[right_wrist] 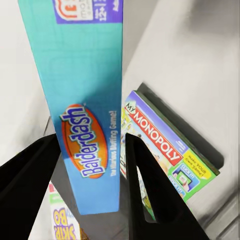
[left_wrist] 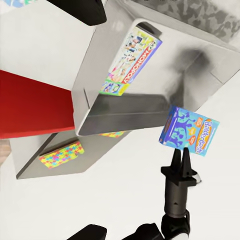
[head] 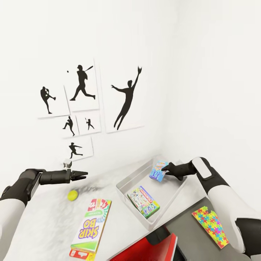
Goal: Put all the toys in the child's room - the three board games (two on the bed and one on the table), the two jigsaw puzzles on the table, and the tennis ball on the table - inside the toy box on the table in the child's room.
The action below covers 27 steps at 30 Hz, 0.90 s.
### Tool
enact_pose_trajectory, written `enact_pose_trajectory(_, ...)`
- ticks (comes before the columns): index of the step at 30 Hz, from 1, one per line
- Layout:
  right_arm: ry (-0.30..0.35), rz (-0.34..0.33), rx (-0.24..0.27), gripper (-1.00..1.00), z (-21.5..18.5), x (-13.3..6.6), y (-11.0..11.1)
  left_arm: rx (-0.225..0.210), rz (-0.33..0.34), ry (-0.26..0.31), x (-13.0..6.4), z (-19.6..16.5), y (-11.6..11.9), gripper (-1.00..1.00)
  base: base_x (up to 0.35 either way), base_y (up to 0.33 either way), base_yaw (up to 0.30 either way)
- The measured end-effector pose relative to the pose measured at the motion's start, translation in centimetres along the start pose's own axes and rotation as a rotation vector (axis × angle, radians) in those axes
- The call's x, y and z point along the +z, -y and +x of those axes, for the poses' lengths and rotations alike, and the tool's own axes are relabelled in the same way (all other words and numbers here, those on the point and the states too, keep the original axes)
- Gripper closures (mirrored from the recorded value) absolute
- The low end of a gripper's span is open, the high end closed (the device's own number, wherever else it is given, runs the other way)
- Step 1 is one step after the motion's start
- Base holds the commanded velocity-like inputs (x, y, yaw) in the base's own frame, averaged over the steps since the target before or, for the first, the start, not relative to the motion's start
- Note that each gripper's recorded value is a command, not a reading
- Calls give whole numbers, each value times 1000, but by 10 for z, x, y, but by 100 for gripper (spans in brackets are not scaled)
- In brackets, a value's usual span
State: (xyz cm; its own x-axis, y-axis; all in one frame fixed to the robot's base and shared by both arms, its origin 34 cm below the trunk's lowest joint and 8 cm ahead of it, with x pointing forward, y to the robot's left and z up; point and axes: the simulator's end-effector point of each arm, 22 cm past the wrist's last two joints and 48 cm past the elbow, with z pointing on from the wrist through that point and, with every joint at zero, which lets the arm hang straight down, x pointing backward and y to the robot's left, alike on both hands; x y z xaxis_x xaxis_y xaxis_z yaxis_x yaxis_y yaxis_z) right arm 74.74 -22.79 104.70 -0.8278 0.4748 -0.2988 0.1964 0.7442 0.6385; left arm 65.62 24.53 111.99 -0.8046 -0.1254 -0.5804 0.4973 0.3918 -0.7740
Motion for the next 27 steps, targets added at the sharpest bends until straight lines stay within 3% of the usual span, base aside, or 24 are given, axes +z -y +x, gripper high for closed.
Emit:
enact_pose_trajectory(7, -45, 32, 34, 100, 14, 13, 20, -11, -2, -5, 2, 3, -6, -100, 0, 0, 0)
enact_pose_trajectory(27, -73, 39, 57, 100, 20, 29, 31, -41, -6, -17, 7, 11, -21, -100, 0, 0, 0)
